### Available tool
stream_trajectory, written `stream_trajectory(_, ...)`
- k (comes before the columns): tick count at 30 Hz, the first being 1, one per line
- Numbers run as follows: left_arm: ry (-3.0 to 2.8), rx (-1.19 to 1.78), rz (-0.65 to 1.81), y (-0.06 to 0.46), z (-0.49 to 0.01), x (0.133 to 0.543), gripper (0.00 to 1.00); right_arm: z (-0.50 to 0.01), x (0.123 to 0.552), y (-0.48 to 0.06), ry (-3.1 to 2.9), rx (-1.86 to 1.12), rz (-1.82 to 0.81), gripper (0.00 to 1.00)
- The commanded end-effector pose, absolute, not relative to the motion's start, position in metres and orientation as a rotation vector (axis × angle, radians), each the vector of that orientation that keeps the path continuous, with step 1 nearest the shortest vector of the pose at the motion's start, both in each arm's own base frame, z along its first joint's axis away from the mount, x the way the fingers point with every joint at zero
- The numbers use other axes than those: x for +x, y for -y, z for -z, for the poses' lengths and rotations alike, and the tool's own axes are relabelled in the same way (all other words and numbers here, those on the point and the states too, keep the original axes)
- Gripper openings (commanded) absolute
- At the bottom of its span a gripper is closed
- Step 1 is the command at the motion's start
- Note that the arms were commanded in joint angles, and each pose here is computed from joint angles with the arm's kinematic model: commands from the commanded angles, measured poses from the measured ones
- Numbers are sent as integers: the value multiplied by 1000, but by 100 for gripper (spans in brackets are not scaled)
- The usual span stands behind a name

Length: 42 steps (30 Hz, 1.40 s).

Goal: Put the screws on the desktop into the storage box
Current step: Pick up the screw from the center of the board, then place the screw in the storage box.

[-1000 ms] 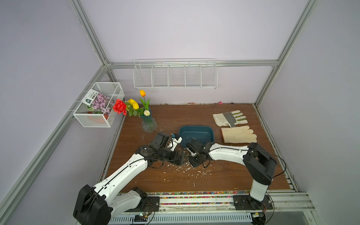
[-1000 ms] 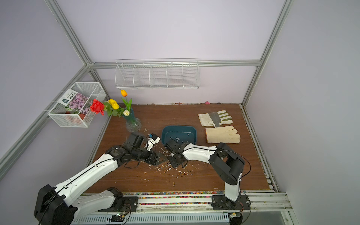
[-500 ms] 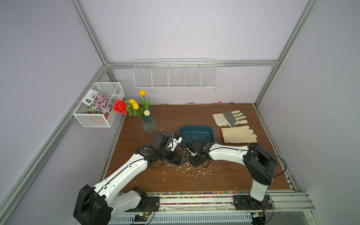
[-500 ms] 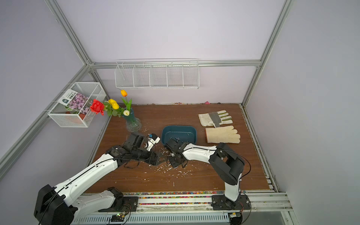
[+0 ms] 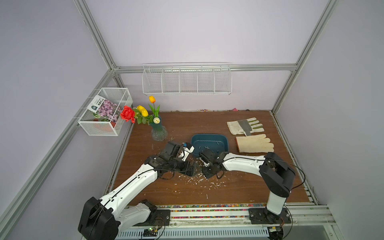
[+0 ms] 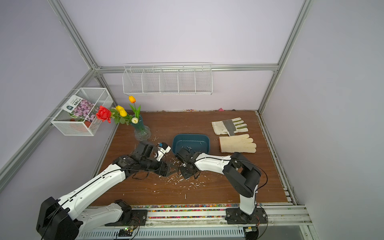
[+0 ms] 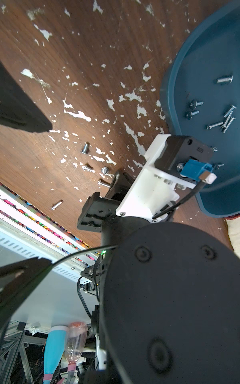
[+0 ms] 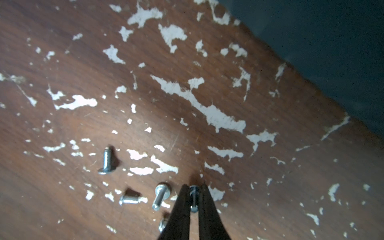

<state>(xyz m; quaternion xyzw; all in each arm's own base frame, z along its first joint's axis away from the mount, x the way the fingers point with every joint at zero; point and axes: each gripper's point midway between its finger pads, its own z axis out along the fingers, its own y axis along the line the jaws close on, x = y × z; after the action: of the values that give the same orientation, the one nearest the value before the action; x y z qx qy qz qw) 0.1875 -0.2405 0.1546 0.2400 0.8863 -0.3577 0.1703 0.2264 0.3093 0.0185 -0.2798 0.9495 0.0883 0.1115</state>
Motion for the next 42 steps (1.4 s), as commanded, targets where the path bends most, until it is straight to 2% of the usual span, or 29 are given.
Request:
stream_trajectory(1, -2515, 697, 1037, 243, -154, 185, 97, -28, 229, -307, -2767, -843, -222, 13)
stream_trajectory(16, -2493, 702, 1051, 243, -159, 183, 97, -66, 254, -287, -2717, -825, -161, 12)
stream_trajectory(26, -2490, 702, 1058, 244, -160, 183, 97, -116, 300, -266, -2643, -744, -106, 12)
stream_trajectory(31, -2495, 697, 1052, 243, -159, 184, 97, -123, 324, -264, -2645, -709, -129, 12)
stream_trajectory(37, -2489, 695, 1047, 243, -160, 184, 98, -123, 351, -267, -2643, -686, -131, 18)
stream_trajectory(39, -2488, 696, 1050, 243, -160, 184, 98, -122, 355, -266, -2648, -687, -116, 23)
stream_trajectory(41, -2491, 699, 1051, 243, -159, 184, 98, -121, 356, -262, -2651, -684, -97, 34)
stream_trajectory(42, -2490, 699, 1051, 244, -159, 184, 98, -123, 355, -261, -2649, -680, -91, 35)
